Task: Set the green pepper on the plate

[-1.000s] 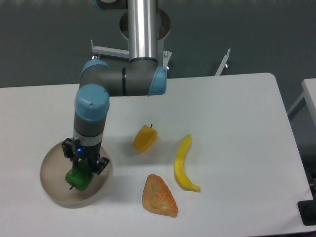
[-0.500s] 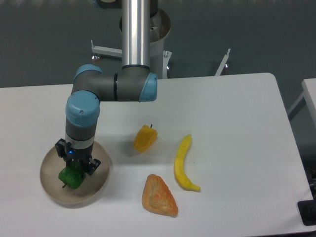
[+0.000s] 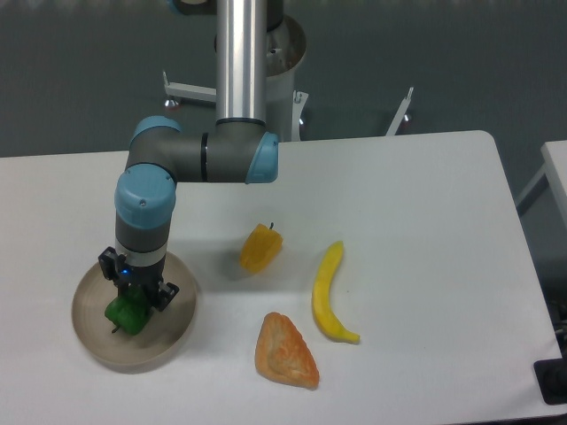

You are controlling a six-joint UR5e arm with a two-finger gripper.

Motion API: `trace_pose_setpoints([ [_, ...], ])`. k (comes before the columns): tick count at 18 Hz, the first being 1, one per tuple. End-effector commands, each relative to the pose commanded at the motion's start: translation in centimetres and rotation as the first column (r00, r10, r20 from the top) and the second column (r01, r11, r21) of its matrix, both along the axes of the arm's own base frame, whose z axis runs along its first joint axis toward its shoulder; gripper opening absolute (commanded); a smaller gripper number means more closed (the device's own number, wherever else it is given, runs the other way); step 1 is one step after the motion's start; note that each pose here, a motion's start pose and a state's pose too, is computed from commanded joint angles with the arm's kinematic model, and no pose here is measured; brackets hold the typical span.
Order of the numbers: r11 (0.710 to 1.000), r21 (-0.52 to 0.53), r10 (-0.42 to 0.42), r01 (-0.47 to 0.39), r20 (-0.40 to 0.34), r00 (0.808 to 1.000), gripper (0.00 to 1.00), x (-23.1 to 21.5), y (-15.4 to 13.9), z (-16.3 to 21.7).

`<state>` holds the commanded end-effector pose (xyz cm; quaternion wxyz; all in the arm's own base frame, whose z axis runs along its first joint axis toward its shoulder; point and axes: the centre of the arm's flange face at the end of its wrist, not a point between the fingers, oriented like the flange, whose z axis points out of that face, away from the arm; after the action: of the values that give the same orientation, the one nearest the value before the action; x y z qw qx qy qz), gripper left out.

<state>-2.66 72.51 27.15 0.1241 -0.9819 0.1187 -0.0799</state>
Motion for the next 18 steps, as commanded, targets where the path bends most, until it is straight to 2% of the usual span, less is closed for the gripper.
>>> trace_pose_setpoints([
  [2,1.0,0.0,-0.001,0.001,0.0,1.0,0.42,0.0,0.0,0.0],
  [8,1.0,0.011,-0.004,0.004,-0.004,1.0,0.76,-0.1,0.0,0.7],
  [11,1.0,0.028,-0.004,0.004,-0.009,1.0,0.88,-0.2,0.1,1.7],
  [15,0.998,0.058,0.013,-0.011,-0.022,1.0,0.95,-2.5,-0.1,3.6],
  [18,0.995,0.093,0.025,-0.019,-0.066,0.998,0.95,-7.0,-0.5,5.8],
])
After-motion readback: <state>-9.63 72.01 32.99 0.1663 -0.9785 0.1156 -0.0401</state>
